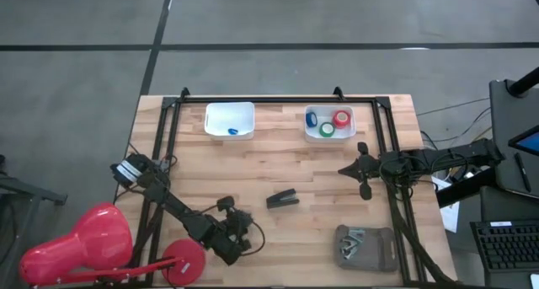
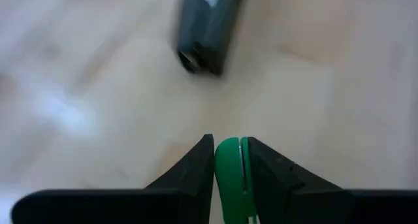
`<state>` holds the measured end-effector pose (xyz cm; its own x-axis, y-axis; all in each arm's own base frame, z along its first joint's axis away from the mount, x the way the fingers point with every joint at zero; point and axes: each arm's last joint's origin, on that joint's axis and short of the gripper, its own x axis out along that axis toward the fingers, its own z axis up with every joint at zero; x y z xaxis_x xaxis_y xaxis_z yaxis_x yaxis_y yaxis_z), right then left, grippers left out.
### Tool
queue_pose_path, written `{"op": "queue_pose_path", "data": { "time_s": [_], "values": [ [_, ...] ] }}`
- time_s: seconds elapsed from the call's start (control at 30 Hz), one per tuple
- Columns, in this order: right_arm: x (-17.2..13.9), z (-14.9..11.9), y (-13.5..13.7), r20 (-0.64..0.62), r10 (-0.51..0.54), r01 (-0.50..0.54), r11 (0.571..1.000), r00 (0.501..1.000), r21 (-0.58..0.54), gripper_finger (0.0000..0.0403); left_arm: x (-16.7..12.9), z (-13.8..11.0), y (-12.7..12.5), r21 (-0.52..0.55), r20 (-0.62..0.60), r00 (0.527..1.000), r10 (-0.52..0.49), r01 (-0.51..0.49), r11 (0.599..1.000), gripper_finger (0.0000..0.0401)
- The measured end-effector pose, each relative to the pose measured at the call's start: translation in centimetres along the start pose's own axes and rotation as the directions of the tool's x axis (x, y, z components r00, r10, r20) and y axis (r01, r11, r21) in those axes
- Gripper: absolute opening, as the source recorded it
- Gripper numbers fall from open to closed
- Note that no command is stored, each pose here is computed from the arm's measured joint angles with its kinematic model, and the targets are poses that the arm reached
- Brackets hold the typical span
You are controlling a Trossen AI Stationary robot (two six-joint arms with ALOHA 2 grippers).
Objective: Pick and place Stapler, Stapler remover, tape
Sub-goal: Put the green stapler into the left white bin
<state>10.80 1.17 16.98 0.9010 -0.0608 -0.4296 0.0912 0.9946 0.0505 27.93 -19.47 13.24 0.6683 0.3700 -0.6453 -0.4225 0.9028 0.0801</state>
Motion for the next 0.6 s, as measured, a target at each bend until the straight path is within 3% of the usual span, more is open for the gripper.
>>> {"op": "queue_pose_path", "data": {
  "time_s": [0.17, 0.33, 0.47, 0.6],
  "values": [
    [0.0, 0.0, 0.0, 0.000, 0.000, 0.000, 1.000, 1.000, 0.000, 0.0009, 0.3, 1.7, 1.2, 0.018, 0.140, 0.981, 0.136, -0.140, 0.990, 0.0087],
    [0.0, 0.0, 0.0, -0.001, -0.001, 0.001, 1.000, 1.000, 0.000, 0.0009, 0.4, 4.9, 4.3, -0.068, 0.240, 0.918, 0.317, -0.310, 0.948, 0.0081],
    [0.0, 0.0, 0.0, -0.004, -0.001, 0.001, 1.000, 1.000, -0.001, 0.0009, 0.4, 8.1, 8.0, -0.190, 0.226, 0.884, 0.409, -0.372, 0.909, 0.0084],
    [0.0, 0.0, 0.0, -0.004, -0.001, 0.001, 1.000, 1.000, -0.001, 0.0009, 0.6, 10.9, 12.2, -0.234, 0.174, 0.865, 0.470, -0.427, 0.873, 0.0088]
  ]
}}
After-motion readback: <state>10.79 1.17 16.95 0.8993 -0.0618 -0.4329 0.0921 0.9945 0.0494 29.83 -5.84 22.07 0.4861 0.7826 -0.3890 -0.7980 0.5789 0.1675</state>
